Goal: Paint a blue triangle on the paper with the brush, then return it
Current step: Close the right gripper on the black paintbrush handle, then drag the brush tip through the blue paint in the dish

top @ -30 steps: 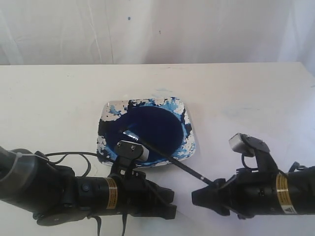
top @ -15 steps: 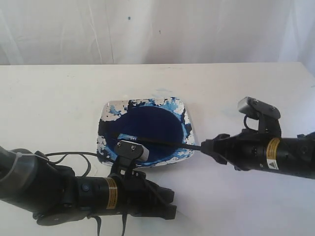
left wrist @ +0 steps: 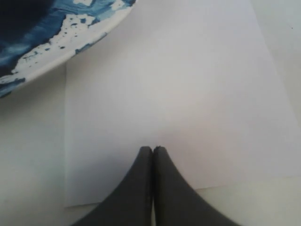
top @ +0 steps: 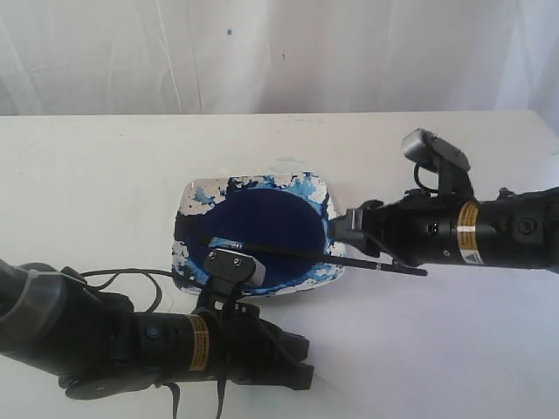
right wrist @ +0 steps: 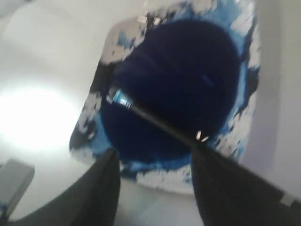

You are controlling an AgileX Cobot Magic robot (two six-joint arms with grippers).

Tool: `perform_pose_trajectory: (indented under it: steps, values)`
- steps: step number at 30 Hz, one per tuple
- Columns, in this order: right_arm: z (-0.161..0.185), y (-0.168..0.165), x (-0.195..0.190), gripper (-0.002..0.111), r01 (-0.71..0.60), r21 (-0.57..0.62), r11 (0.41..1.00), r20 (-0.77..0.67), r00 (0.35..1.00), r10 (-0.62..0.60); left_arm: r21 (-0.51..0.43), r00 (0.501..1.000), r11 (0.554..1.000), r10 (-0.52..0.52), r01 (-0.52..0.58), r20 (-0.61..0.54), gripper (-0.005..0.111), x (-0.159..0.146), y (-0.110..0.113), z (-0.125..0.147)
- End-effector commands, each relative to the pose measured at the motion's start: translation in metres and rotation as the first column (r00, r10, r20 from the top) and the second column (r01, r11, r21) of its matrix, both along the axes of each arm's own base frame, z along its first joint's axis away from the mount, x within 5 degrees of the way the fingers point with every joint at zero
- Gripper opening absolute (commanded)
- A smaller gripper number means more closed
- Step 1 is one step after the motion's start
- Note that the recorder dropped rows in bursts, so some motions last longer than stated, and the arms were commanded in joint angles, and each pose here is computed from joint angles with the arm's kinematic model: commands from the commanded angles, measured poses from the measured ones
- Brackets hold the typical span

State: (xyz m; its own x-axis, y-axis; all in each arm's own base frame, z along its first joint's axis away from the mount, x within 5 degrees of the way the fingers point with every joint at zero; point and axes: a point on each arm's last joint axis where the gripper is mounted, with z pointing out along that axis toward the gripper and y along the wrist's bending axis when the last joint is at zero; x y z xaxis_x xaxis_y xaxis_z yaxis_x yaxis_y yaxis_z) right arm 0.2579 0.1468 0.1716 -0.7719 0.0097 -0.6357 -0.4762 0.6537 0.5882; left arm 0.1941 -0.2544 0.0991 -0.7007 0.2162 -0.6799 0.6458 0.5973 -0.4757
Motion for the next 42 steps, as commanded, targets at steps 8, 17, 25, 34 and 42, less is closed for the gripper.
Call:
perform_pose_trajectory:
  steps: [8, 17, 25, 34, 42]
  values:
    - [-0.02, -0.015, -0.009, 0.045, -0.084, -0.298, 0.951, -0.107, 0.993, 0.055, 0.105, 1.0, 0.994, -0.01, 0.013, -0.029, 0.0, -0.004, 0.007, -0.011]
    - [-0.033, -0.027, 0.012, 0.045, 0.072, -0.443, 0.893, -0.037, 0.994, -0.099, 0.11, 0.999, 0.994, -0.023, 0.026, -0.026, 0.0, -0.005, 0.007, -0.011]
    - [-0.031, -0.012, 0.043, 0.045, 0.184, -0.308, 0.934, -0.089, 0.971, -0.22, 0.11, 0.999, 0.994, -0.023, 0.026, -0.026, 0.0, -0.005, 0.007, -0.011]
    - [-0.06, 0.001, 0.075, 0.045, 0.421, -0.123, 0.899, -0.307, 0.845, -0.438, 0.111, 0.999, 0.993, -0.029, 0.032, -0.024, 0.0, -0.006, 0.007, -0.011]
    - [-0.061, 0.008, 0.093, 0.045, 0.523, -0.024, 0.852, -0.376, 0.785, -0.492, 0.115, 0.999, 0.992, -0.042, 0.044, -0.02, 0.0, -0.006, 0.007, -0.012]
